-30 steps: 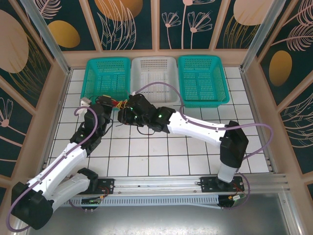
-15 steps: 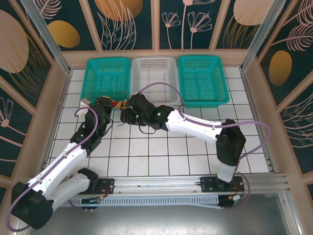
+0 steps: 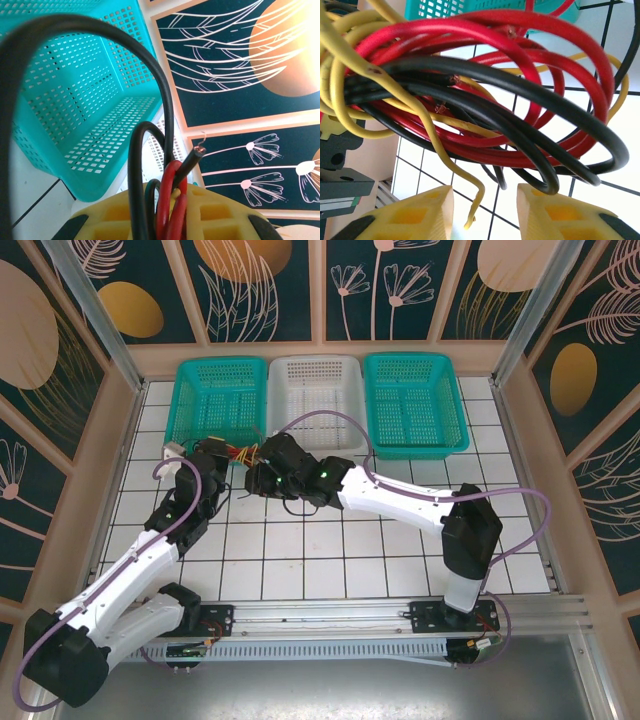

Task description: Untangle the cables

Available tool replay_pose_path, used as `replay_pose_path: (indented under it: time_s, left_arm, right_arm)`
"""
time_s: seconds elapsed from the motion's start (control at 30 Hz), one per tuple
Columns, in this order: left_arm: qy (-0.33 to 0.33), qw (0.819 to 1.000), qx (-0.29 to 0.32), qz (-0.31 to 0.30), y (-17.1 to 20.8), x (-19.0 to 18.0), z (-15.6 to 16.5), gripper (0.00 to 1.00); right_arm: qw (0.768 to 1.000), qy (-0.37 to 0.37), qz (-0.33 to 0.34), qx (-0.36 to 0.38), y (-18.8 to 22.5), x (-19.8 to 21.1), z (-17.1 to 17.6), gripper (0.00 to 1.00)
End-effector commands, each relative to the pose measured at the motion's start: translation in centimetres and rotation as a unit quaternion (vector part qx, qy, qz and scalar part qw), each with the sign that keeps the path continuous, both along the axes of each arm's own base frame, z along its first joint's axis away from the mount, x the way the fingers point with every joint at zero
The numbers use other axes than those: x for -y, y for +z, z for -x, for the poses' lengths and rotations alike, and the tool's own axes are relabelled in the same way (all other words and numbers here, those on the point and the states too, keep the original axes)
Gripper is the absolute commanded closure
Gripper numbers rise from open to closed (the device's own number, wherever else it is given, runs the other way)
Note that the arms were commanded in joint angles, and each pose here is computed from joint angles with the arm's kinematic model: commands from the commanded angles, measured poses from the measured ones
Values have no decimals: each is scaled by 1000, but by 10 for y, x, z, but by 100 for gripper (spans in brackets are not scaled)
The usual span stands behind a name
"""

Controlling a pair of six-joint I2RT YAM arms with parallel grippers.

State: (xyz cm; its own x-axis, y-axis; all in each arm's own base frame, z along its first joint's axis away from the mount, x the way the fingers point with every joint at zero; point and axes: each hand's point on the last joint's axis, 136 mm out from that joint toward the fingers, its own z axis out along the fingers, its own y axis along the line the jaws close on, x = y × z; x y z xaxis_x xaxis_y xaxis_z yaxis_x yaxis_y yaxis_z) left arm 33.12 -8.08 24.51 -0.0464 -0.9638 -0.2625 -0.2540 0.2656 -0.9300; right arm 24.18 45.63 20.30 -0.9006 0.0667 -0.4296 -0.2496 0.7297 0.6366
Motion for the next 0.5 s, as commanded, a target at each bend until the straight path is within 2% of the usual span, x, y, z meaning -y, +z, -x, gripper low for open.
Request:
replay_pose_path:
  time_s: [0.0, 0.03, 0.13, 0.47]
  left_arm:
    - [12, 999, 13, 27, 13, -1, 0, 100]
    - [12, 999, 13, 30, 12, 0, 0, 100]
    - [13, 999, 10, 34, 9, 1, -1, 100]
    - [19, 998, 5, 56, 2, 3, -3, 100]
  right_arm:
    - [1000, 5, -24, 2, 27, -3, 6, 57]
    - [1000, 6, -25, 3, 28, -4, 5, 57]
    - [1000, 6, -29, 6, 31, -6, 3, 71]
    - [999, -2, -32, -1, 28, -8, -1, 70]
